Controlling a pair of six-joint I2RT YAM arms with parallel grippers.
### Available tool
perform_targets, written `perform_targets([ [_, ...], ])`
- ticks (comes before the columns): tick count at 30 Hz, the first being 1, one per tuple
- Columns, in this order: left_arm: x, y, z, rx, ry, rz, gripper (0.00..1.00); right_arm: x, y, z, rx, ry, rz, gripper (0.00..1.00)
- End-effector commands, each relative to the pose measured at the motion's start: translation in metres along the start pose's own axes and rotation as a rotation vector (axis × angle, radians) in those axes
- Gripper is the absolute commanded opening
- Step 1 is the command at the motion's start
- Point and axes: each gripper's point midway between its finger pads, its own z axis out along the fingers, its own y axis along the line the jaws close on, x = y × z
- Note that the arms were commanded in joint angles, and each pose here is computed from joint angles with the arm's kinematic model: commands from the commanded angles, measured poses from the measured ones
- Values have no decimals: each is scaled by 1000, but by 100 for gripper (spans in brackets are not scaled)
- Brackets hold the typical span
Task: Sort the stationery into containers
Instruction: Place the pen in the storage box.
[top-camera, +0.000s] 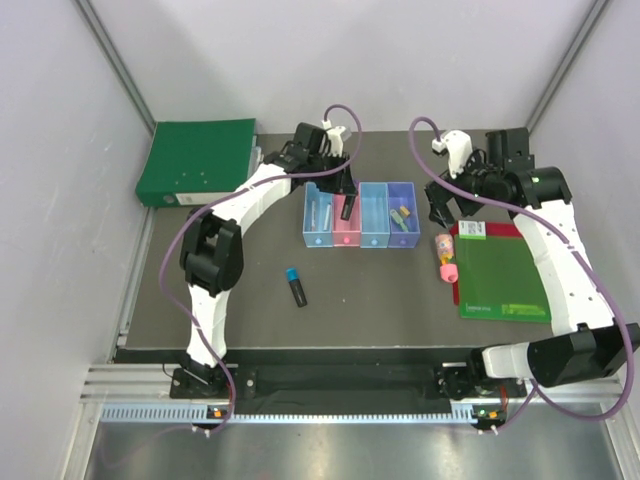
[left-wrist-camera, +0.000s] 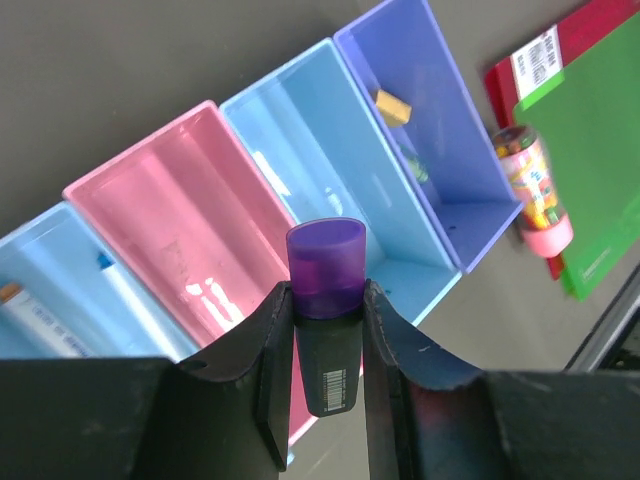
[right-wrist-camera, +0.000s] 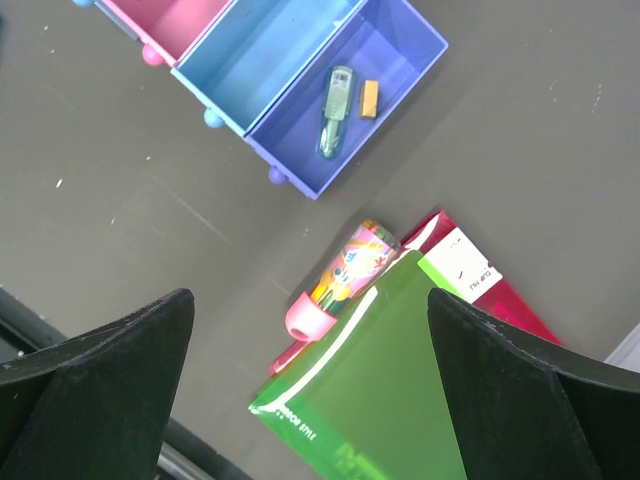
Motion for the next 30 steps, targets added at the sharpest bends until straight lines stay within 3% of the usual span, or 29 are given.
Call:
perform_targets([
  [1,-42,-39,-4,142,-129,12,0,-10,-9,-4,43,-55,7,100],
  [10,-37,-64,27,236,-122,-38,0,-2,-7,1,40,-40,16,100],
  [15,-25,-58,51,201,-101,-21,0,1,-7,-1,47,-38,17,100],
  [17,-20,-50,58,180,-92,-19,14,3,-7,-2,46,-37,20,100],
  [22,-13,-37,66,141,-80,2,29,6,-5,-3,42,-37,27,100],
  [23,-13,-37,66,140,-83,8,42,7,-4,-2,40,-37,27,100],
  [24,-14,-36,66,139,-85,8,47,7,-4,-3,41,-38,28,100],
  [28,-17,-41,65,159,-91,7,55,7,-5,-5,45,-43,30,100],
  [30,-19,-44,62,163,-98,12,63,7,-4,-5,43,-44,29,100],
])
